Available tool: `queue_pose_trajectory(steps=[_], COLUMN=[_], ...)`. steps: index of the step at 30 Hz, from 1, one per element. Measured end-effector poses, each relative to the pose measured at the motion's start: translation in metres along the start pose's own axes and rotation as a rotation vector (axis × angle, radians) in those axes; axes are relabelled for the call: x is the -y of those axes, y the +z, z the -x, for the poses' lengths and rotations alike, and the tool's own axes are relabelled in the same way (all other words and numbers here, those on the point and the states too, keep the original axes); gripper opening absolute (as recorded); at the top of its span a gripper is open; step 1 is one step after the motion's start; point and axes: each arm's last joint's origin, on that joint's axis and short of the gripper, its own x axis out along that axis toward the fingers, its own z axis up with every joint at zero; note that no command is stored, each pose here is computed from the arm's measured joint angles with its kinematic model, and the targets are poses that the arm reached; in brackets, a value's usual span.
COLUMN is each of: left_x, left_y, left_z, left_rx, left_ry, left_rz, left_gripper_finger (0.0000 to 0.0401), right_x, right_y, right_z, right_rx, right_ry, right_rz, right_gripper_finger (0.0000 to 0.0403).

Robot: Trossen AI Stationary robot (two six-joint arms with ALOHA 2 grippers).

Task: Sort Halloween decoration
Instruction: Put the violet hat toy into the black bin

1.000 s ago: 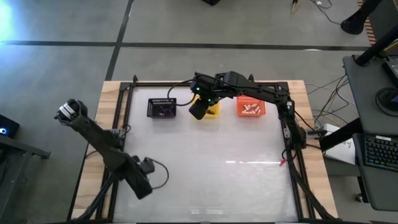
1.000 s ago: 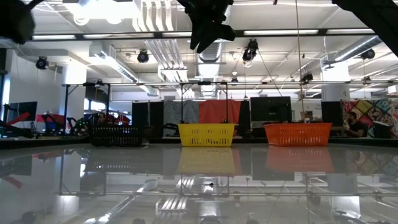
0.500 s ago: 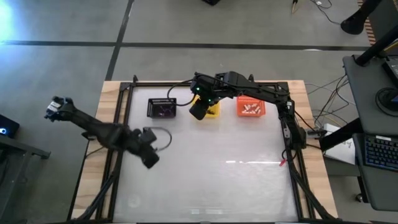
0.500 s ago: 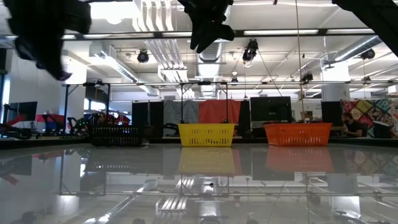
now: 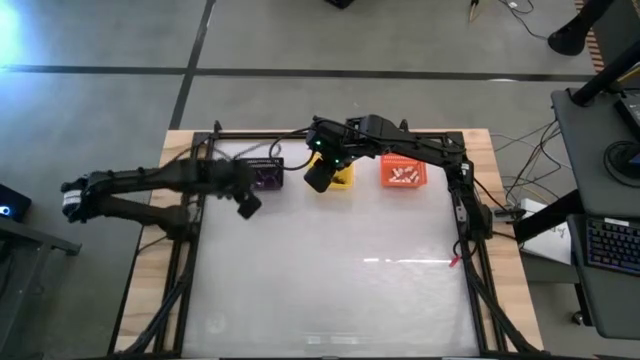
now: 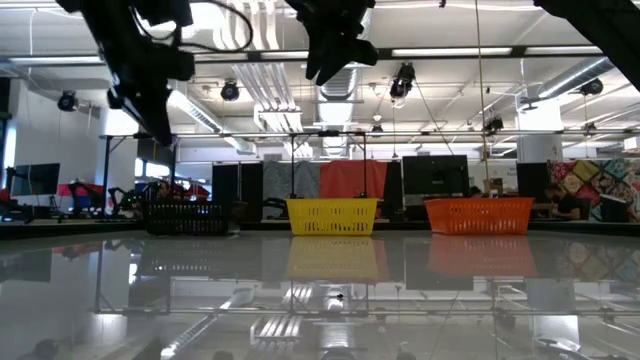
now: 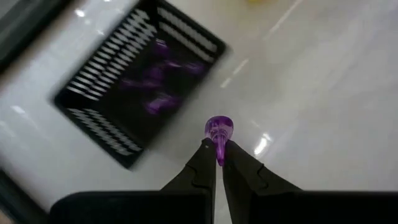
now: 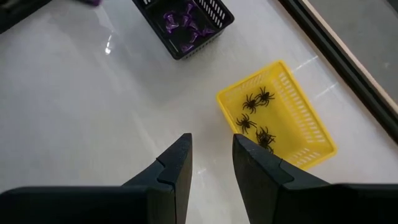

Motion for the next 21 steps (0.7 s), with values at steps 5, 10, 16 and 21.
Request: queue_pose_trajectory(steps=[5,10,16,21], left_x=[-0.034,-0.063,-0.079,-0.082], left_y=[0.018,0.029,0.033,0.038], left_z=[-0.016,-0.033,-0.053,-0.072], left_rx=[-0.020,-0.050,-0.113,-0.136], left_ry=[0.027,-0.006,-0.089,-0.113], left_rz=[-0.002,-0.025,-0.112,-0.186], left_gripper_finger=[0.0000,0.0000,0.0000,0.0008], right_x=[0.000,0.000,0.000,0.000], right_y=[0.000,0.000,0.000,0.000], right_z=[0.000,0.000,0.000,0.000], right_rx=[0.000,0.000,0.000,0.000], right_ry=[0.000,0.000,0.000,0.000], right_rz=[-0.038,-0.038,-0.038,-0.079], right_gripper_finger=[0.0107,0.0107,0.0107,0.0107])
